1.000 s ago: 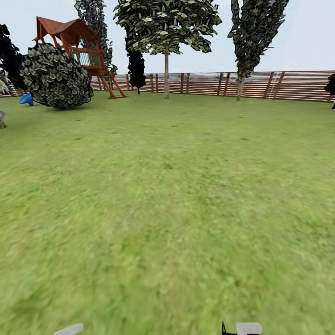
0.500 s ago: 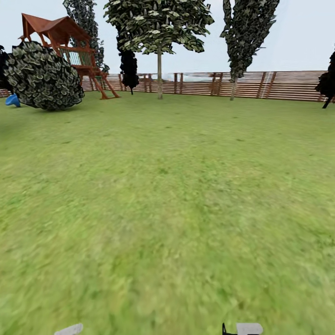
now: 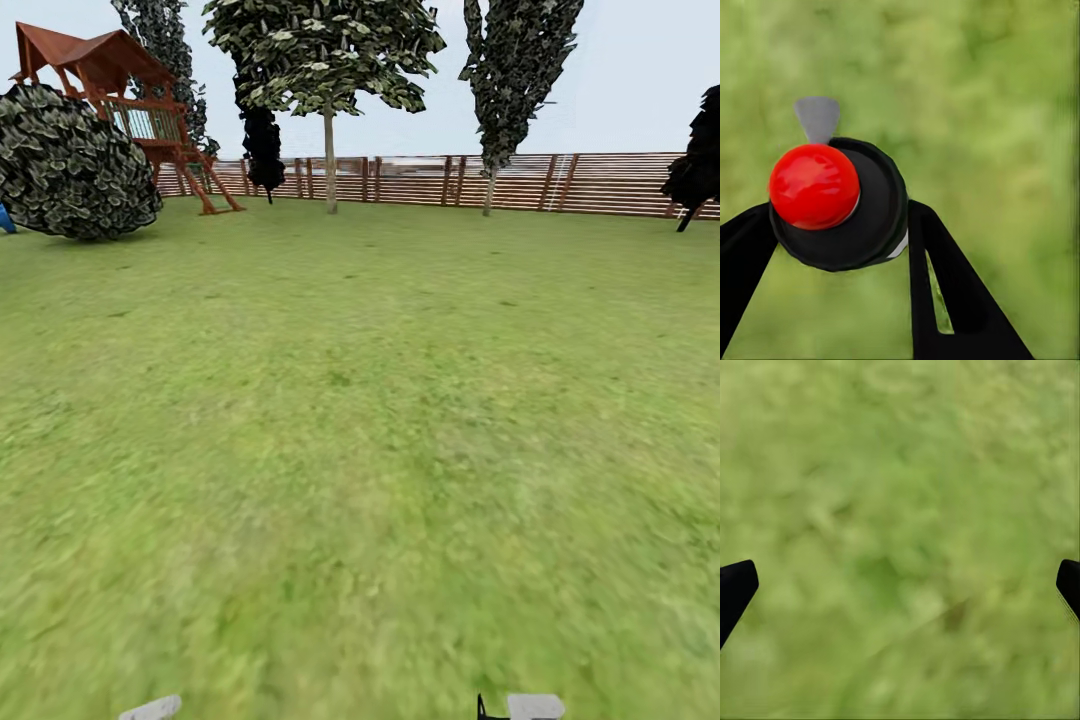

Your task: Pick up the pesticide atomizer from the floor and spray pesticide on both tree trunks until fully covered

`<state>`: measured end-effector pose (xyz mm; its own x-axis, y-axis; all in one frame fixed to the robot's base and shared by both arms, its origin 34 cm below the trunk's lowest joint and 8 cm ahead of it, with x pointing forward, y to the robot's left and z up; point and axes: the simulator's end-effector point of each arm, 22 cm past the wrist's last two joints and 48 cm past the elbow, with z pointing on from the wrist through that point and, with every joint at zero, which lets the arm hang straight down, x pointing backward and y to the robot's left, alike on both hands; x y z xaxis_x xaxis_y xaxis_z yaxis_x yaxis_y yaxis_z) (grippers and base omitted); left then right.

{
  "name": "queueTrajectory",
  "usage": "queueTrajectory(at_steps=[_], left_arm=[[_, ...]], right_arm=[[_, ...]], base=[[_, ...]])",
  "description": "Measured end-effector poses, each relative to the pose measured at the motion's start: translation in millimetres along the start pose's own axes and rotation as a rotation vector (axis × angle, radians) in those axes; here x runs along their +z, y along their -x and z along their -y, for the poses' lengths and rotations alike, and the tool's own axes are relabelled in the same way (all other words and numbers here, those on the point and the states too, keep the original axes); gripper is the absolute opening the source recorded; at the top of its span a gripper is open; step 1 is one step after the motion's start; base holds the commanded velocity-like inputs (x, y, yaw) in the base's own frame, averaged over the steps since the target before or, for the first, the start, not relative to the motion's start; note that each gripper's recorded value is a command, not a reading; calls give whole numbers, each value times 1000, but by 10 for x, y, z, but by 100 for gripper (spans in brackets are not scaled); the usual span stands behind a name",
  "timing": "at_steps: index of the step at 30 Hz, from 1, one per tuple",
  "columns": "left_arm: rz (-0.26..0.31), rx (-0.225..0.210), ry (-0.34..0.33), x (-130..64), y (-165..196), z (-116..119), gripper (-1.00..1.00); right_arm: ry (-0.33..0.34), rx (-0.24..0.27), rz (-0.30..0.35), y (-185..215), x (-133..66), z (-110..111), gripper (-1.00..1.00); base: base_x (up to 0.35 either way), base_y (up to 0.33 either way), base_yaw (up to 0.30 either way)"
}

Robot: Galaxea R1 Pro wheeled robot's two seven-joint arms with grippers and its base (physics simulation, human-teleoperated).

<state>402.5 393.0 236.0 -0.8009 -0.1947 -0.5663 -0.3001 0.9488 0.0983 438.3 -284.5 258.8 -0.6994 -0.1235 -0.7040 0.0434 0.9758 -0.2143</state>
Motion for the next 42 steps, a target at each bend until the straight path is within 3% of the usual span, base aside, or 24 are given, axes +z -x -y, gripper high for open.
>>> queueTrajectory(at_steps=[42], left_arm=[[1, -1, 4, 3, 8, -32, -100]], right_arm=[[0, 0, 0, 0, 0, 0, 100]], base=[[339, 0, 0]])
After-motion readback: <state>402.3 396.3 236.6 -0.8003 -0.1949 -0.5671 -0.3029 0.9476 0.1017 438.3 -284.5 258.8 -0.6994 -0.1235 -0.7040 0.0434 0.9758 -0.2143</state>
